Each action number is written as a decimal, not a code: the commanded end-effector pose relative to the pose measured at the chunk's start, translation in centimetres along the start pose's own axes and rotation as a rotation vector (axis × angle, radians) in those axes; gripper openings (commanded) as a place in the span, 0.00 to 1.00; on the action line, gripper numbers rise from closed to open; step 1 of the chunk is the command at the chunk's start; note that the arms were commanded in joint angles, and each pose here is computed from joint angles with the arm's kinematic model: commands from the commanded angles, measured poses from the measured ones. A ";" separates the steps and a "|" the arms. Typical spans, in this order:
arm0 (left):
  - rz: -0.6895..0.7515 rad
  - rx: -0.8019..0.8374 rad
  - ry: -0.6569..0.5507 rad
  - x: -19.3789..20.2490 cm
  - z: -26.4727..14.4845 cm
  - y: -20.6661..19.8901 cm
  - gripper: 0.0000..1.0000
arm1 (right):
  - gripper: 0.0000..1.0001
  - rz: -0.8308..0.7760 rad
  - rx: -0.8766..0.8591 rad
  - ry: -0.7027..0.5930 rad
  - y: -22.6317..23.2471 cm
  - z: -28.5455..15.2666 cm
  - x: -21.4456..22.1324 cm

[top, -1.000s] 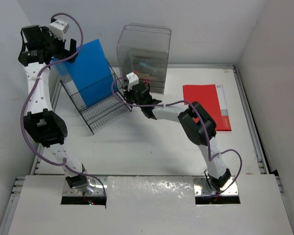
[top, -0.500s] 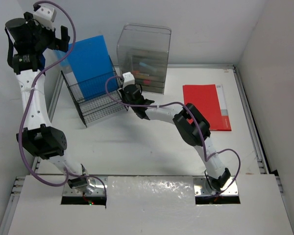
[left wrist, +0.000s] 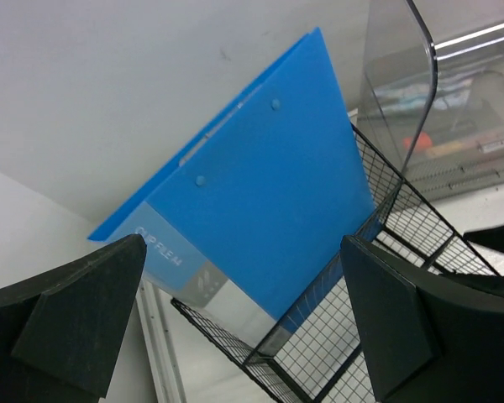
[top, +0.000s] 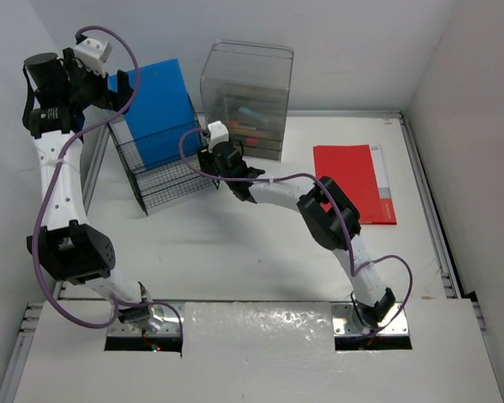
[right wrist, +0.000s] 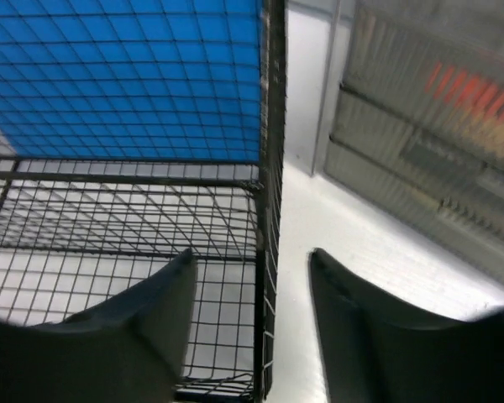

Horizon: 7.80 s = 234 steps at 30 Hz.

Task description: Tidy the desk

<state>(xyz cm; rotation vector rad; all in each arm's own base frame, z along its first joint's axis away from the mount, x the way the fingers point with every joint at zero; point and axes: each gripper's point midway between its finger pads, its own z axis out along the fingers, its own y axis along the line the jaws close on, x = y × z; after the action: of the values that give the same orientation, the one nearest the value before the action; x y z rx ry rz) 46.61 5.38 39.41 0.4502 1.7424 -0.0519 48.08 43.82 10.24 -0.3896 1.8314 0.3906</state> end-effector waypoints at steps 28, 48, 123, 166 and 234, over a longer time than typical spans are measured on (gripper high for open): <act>0.188 0.132 -0.077 -1.9 -4.5 -7.8 1.00 | 0.61 0.911 0.645 -0.078 -37.4 -34.9 6.8; 0.236 0.165 -0.030 0.9 -3.8 -8.4 1.00 | 0.65 1.117 0.815 -0.111 -38.0 -37.4 15.9; 0.258 0.179 -0.051 -0.5 -4.8 -8.9 1.00 | 0.28 1.052 0.769 -0.230 -39.5 -37.1 16.1; 0.601 0.645 0.043 1.9 -1.9 -30.8 0.99 | 0.00 0.231 0.568 0.002 -41.0 -36.1 1.5; 0.686 1.183 -0.507 -7.9 4.0 -56.6 0.00 | 0.00 -0.529 -0.088 0.078 -24.5 -38.8 -13.0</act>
<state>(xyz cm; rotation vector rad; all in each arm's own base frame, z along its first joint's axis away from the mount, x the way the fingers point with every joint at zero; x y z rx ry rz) 33.64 -50.27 28.61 1.7892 0.8940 -0.6919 29.32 5.48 30.34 -0.9889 1.7471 0.1226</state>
